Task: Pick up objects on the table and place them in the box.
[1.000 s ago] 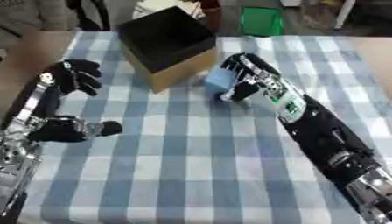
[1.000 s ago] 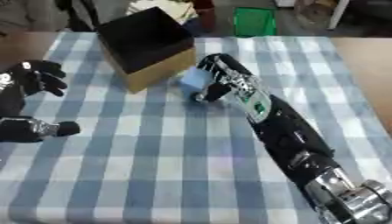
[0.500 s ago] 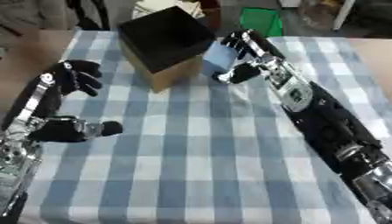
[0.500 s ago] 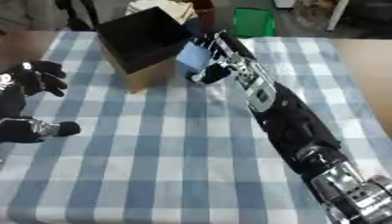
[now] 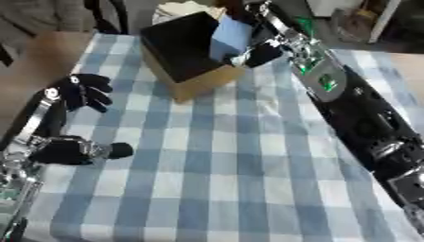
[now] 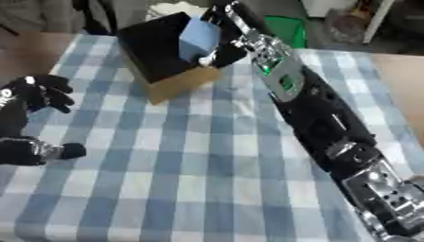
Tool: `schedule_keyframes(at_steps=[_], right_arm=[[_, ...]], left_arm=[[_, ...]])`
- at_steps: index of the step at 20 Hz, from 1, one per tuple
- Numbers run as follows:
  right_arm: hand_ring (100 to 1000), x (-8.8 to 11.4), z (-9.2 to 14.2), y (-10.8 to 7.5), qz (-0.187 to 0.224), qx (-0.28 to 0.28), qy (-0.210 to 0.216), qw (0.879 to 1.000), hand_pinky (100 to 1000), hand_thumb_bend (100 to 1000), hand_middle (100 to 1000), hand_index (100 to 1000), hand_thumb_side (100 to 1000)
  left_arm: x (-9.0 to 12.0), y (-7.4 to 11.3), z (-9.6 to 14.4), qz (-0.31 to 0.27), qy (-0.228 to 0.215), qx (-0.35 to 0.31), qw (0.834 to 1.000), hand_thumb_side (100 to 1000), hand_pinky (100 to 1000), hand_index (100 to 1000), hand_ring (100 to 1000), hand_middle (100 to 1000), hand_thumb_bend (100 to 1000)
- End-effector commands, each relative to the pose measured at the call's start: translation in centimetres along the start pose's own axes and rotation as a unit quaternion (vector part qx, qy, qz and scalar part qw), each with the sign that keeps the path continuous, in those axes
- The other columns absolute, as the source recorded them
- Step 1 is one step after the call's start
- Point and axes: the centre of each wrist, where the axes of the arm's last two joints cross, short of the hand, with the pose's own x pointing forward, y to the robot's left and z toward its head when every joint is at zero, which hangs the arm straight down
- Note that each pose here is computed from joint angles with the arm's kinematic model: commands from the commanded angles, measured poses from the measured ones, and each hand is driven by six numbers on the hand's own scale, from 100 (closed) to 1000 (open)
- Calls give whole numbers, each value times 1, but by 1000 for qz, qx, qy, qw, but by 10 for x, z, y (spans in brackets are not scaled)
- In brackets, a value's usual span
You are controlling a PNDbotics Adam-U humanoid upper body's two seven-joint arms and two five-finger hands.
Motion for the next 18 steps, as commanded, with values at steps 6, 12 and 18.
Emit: schedule_keyframes(at_steps=[6, 12, 18], right_arm=[[582, -11, -2, -46, 27, -44, 14, 999, 600, 544, 399, 509, 100], [609, -27, -4, -51, 34, -56, 27, 997, 614, 540, 453, 574, 100], [686, -32, -8, -39, 44, -51, 26, 997, 640, 598, 580, 714, 100]], left_arm=[[33, -10, -30, 4, -80, -35, 996, 230, 578, 750, 611, 620, 983], [51, -16, -44, 10, -119, -60, 991, 227, 578, 750, 611, 620, 984], [53, -18, -46, 13, -124, -67, 990, 232, 577, 751, 611, 620, 982]])
